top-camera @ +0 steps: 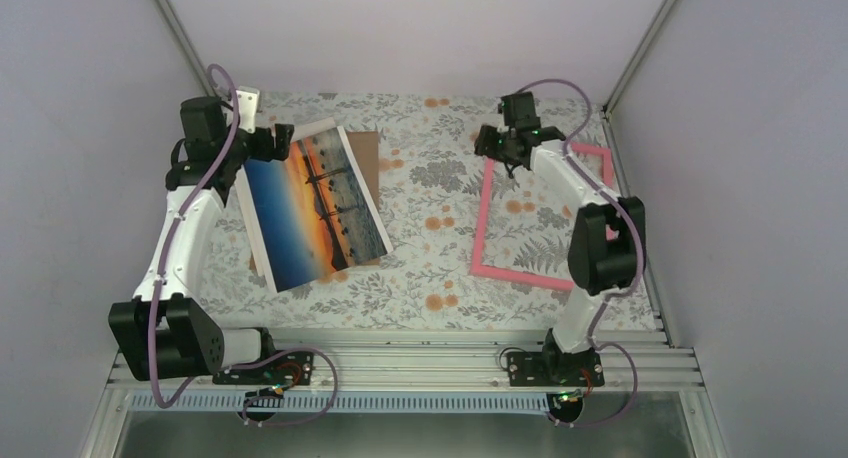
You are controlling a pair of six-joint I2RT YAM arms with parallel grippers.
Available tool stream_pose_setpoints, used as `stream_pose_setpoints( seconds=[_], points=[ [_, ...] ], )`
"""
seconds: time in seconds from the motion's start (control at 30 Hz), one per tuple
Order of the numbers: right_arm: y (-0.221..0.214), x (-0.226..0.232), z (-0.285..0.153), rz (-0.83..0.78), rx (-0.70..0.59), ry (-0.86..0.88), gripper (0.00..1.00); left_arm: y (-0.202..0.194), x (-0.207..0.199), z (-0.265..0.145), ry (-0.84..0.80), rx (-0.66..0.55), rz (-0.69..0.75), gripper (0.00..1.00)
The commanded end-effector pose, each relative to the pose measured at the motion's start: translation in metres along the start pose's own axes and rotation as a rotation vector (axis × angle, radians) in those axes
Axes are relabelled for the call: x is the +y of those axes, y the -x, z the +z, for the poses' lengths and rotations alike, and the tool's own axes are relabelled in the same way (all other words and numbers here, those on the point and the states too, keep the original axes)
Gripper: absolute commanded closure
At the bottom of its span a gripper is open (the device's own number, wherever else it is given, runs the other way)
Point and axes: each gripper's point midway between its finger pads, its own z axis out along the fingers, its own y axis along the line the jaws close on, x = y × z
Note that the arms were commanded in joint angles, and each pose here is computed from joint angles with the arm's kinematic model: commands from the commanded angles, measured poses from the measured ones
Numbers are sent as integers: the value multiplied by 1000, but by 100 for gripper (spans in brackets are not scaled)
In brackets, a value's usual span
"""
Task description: Put the photo into the frame
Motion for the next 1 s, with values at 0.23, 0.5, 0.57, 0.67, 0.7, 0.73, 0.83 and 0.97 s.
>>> stream_pose_setpoints(
  seconds=[0.23, 0.5, 0.57, 0.67, 0.7, 0.73, 0.83, 0.97],
  points=[
    [-66, -65, 79, 6, 162, -272, 46, -21, 6, 5, 44, 46, -29, 0],
    [-86, -85, 105, 6, 213, -352, 52, -25, 5, 12, 34, 60, -69, 0],
    [-91, -90, 111, 6, 224, -368, 54, -26, 4, 13, 35, 63, -69, 0],
    [-99, -96, 119, 4, 240, -392, 61, -29, 5, 14, 44, 67, -72, 0],
    [-103, -99, 122, 5, 253, -399, 64, -31, 6, 15, 49, 71, -75, 0],
    [-104, -99, 123, 4, 259, -398, 68, -33, 6, 16, 56, 74, -79, 0],
    [-101, -92, 122, 7, 262, -367, 86, -38, 4, 19, 65, 88, -77, 0],
    [-75, -66, 111, 8, 227, -286, 96, -39, -6, 25, 52, 97, -47, 0]
  ],
)
